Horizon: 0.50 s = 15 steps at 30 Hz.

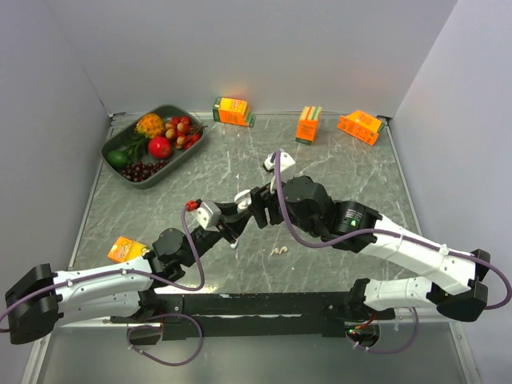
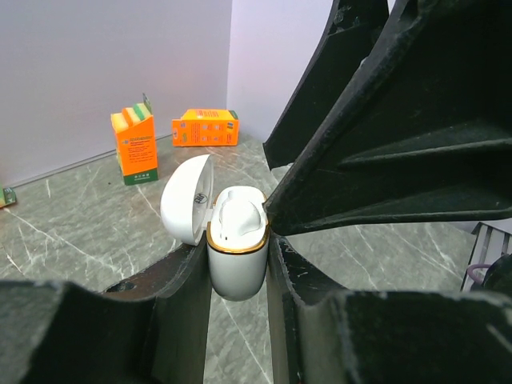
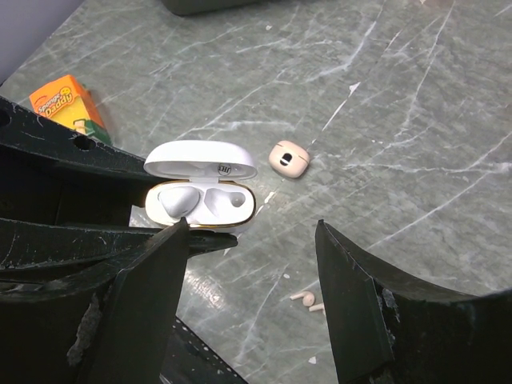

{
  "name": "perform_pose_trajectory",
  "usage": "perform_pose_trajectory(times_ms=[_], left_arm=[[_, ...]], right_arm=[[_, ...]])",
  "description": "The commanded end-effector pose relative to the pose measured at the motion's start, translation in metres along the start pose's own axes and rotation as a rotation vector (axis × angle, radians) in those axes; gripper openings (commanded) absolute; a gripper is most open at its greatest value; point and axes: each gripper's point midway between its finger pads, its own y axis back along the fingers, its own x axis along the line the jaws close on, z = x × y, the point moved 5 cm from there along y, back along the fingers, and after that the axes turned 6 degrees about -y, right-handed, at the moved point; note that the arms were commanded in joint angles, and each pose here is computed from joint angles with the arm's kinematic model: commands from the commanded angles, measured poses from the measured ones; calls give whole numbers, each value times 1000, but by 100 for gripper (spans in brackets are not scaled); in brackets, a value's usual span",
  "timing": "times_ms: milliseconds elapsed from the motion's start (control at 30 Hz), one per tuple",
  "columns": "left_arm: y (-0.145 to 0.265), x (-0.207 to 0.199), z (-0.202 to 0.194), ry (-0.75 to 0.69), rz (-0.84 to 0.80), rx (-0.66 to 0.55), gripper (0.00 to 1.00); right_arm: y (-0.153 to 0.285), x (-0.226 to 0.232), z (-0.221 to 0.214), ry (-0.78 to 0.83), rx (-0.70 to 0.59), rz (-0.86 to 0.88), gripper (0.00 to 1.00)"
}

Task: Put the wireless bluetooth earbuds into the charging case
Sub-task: Place the earbud in the charging case.

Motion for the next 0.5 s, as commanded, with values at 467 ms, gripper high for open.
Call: perform_pose_trajectory(times_ms=[467], left_arm=[[51,41,26,68,253,-33,1]], right_arm=[[-28,-36,-72,-141,120,72,71]])
